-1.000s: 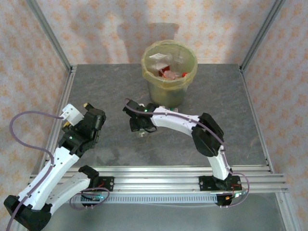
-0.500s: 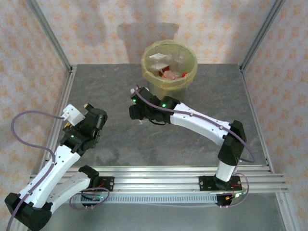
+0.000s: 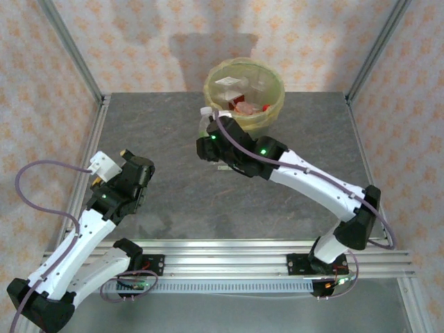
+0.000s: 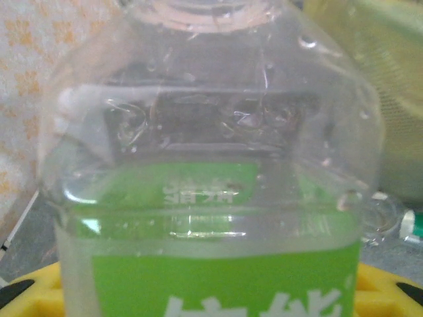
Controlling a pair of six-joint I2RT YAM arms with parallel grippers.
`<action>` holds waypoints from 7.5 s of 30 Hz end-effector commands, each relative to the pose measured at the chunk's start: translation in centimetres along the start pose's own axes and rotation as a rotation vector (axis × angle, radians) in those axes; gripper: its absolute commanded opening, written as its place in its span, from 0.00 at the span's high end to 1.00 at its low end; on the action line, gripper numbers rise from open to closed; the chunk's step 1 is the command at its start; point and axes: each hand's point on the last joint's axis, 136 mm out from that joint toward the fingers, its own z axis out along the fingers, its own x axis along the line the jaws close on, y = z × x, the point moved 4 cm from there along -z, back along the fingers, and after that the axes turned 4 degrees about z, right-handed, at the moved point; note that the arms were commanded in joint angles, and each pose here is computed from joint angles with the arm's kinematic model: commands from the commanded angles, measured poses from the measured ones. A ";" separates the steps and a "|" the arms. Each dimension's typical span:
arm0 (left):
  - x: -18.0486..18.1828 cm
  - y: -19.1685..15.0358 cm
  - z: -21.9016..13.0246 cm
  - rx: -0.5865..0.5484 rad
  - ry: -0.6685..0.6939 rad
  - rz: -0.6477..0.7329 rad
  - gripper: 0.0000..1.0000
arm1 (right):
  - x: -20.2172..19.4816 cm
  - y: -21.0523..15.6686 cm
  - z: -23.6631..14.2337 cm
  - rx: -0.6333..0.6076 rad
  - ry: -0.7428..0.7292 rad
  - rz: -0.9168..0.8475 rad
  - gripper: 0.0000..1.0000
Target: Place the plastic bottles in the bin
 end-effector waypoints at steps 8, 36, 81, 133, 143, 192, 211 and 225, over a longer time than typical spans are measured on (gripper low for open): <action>0.5 0.5 0.1 -0.029 0.045 -0.005 0.00 | -2.9 4.0 -4.5 -0.189 -0.048 0.030 0.63; -0.5 -0.2 0.6 0.003 0.048 0.027 0.00 | -6.7 8.9 -5.2 -0.284 -0.147 0.053 0.63; -0.7 -0.9 0.8 0.038 0.043 0.052 0.00 | -13.9 14.0 8.1 -0.088 -0.338 0.290 0.23; -3.2 -2.4 1.4 0.125 -0.028 0.098 0.00 | -20.7 -0.4 -5.5 -0.093 -0.395 0.457 0.01; -6.6 -4.8 2.4 0.246 -0.099 0.196 0.00 | -24.9 -3.7 0.5 0.002 -0.247 0.684 0.39; -22.0 -22.8 5.3 0.705 -0.327 0.451 0.27 | -28.9 -10.1 14.3 0.229 -0.124 0.904 0.67; -23.8 -24.9 4.5 0.726 -0.391 0.469 0.28 | -26.4 -12.2 12.3 0.250 -0.124 0.844 0.67; -23.6 -25.7 4.4 0.746 -0.388 0.459 0.28 | -22.3 -17.2 9.4 0.320 -0.170 0.756 0.63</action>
